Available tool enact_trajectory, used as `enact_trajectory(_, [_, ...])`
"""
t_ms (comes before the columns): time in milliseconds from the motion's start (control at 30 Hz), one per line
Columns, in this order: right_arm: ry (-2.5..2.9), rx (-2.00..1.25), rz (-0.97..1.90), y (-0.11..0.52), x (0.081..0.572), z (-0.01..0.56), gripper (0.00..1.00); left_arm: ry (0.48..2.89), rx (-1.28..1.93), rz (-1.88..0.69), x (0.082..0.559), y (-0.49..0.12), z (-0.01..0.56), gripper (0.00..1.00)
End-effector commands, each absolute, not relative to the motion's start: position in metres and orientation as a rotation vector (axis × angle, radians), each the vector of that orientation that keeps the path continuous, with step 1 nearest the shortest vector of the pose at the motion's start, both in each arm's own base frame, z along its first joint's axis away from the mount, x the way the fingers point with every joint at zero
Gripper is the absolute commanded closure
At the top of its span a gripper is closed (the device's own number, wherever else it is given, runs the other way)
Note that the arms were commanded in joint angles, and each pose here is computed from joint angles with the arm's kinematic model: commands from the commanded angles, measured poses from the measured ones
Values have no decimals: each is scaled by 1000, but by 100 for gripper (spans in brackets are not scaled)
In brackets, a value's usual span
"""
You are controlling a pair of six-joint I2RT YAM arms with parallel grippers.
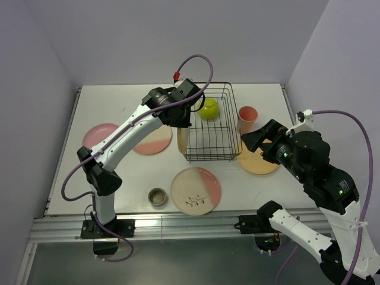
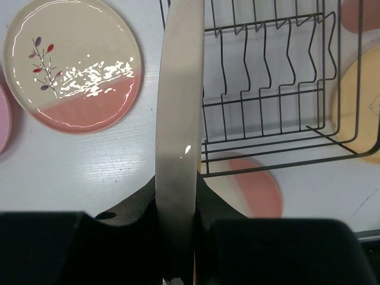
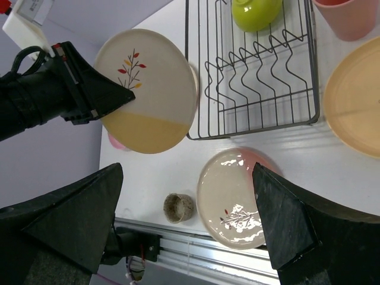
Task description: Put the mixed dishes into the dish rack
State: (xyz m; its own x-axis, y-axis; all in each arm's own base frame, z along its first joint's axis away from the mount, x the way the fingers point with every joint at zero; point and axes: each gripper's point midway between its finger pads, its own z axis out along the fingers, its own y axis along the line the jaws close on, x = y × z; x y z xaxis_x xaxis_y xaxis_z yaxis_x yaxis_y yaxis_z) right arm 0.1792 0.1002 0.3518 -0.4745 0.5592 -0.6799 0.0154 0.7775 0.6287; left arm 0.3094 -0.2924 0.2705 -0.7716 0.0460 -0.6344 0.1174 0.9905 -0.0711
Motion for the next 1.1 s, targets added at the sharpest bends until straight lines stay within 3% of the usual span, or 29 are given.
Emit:
enact_trajectory(0, [1932, 465, 660, 89, 178, 362, 3, 2329, 26, -169, 328, -298, 298, 100])
enact_trajectory(1067, [1933, 495, 573, 69, 169, 353, 4, 2393, -81, -87, 350, -319, 235, 100])
